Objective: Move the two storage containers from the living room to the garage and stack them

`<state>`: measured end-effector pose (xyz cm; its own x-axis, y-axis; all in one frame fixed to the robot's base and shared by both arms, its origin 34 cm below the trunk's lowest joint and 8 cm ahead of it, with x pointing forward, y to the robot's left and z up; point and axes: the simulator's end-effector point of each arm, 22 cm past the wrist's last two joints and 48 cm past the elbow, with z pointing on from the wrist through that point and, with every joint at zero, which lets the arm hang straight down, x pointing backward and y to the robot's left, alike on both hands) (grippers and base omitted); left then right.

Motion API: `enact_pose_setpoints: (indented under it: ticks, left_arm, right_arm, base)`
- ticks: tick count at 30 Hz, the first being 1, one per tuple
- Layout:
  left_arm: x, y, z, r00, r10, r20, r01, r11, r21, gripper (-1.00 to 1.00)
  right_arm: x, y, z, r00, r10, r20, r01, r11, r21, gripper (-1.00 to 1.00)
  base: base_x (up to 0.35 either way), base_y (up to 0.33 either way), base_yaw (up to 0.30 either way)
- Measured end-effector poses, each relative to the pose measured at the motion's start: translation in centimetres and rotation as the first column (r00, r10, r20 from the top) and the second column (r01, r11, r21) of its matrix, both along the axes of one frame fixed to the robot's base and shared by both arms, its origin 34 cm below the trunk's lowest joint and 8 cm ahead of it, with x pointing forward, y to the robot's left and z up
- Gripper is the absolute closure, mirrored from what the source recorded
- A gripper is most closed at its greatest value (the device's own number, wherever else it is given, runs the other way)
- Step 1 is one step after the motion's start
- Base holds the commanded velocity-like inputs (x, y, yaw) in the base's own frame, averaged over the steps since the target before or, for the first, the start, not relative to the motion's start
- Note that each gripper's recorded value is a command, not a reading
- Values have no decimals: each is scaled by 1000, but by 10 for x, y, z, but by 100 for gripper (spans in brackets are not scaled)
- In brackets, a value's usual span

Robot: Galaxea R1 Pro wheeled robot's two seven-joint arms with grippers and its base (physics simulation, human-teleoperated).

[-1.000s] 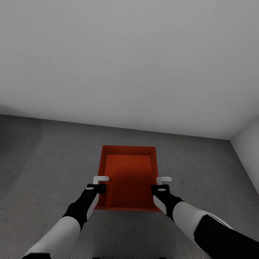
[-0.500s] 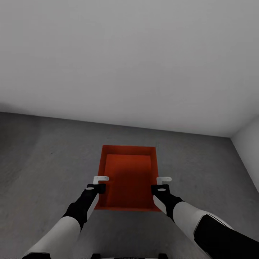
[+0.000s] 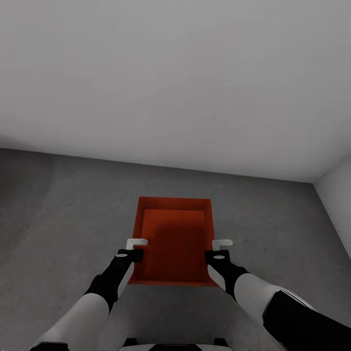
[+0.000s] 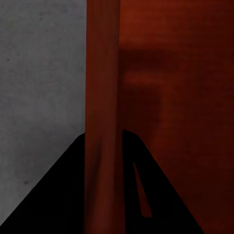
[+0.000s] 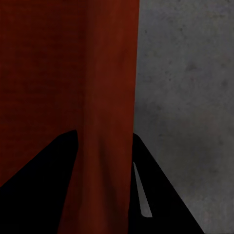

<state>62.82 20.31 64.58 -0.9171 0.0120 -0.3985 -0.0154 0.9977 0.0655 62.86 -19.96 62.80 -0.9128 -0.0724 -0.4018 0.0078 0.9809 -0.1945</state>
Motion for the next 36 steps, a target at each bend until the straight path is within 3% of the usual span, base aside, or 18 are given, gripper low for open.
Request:
enact_pose_setpoints:
  ticks: [36]
  left_arm:
    - [-2,0,-4,1000,-1,-4,1,1000,0,100]
  right_arm:
    - [-2,1,-4,1000,-3,-4,3,1000,1,100]
  base:
    - [0,0,0]
